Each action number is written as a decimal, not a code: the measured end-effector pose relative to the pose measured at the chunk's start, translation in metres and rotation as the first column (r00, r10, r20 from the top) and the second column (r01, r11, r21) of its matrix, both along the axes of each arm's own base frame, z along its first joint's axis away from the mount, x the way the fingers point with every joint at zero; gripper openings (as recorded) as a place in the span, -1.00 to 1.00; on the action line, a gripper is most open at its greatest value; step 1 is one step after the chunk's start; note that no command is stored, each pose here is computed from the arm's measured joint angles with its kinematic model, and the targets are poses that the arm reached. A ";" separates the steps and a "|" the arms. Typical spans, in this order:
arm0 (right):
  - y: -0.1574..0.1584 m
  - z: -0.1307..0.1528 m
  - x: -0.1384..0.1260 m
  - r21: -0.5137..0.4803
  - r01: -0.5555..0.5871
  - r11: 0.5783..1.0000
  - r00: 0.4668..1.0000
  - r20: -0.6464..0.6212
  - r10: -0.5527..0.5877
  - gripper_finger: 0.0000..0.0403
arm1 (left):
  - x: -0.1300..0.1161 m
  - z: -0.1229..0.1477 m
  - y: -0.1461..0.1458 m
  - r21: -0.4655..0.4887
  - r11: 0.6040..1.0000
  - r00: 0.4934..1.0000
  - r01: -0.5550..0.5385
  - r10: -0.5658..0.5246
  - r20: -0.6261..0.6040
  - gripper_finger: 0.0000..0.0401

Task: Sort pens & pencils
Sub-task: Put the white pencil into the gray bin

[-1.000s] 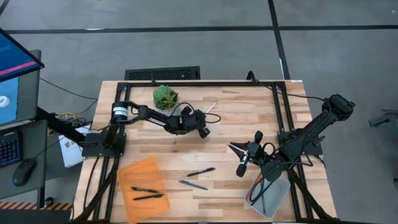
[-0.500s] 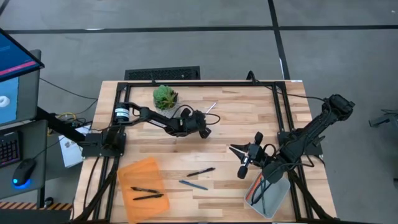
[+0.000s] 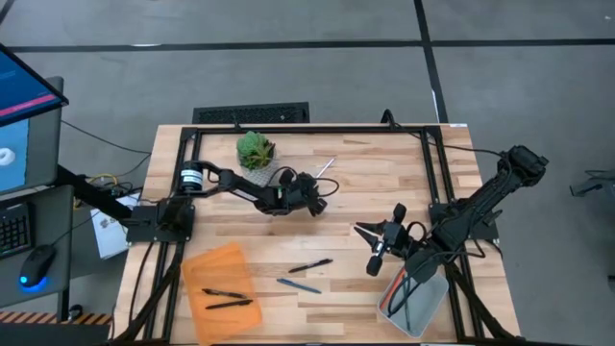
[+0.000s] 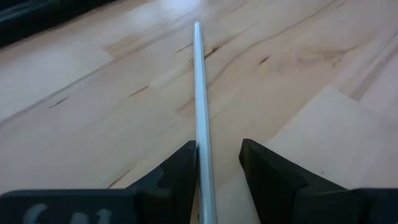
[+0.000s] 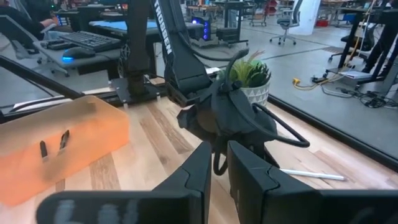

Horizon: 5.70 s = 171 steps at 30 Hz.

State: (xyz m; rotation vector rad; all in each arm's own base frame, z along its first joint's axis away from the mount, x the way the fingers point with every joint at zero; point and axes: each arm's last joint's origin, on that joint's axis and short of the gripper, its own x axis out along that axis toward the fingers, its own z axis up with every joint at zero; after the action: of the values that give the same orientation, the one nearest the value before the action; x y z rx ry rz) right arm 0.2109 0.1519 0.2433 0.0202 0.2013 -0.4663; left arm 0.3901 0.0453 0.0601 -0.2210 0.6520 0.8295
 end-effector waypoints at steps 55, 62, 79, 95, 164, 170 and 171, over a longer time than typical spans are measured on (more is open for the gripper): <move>0.000 0.000 0.000 0.001 0.000 1.000 1.000 0.001 0.000 -0.63 | 0.005 -0.003 -0.017 0.105 0.992 0.998 0.065 -0.064 -0.018 -0.97; 0.000 0.000 0.000 -0.004 0.000 1.000 1.000 -0.004 0.000 -0.63 | 0.013 0.006 -0.017 0.131 0.986 0.994 0.100 -0.092 -0.066 -0.97; 0.000 0.000 0.000 -0.004 0.000 1.000 1.000 -0.004 0.000 -0.63 | 0.033 0.023 -0.019 0.140 0.976 0.982 0.166 -0.150 -0.118 -0.99; 0.007 0.000 -0.006 -0.012 -0.015 1.000 1.000 0.007 0.016 -0.63 | 0.032 0.042 -0.021 0.157 0.970 0.979 0.186 -0.169 -0.113 -0.99; 0.022 0.000 -0.019 0.096 -0.048 0.994 0.997 0.068 0.041 -0.63 | -0.150 0.251 -0.203 -0.084 0.685 0.688 0.724 -0.726 0.008 -0.99; 0.022 -0.002 -0.017 0.200 -0.106 0.974 0.993 0.068 0.094 -0.63 | -0.146 0.251 -0.227 0.101 0.656 0.659 0.748 -0.752 0.011 -0.99; 0.022 -0.001 -0.016 0.204 -0.106 0.973 0.993 0.073 0.093 -0.63 | -0.146 0.251 -0.231 0.136 0.650 0.655 0.748 -0.756 0.012 -0.99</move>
State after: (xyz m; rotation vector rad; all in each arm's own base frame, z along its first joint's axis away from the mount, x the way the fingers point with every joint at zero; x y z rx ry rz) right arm 0.1945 0.1744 0.2423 0.2287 0.1875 -0.3422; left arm 0.2437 -0.1854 0.3115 0.1438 0.5533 0.0363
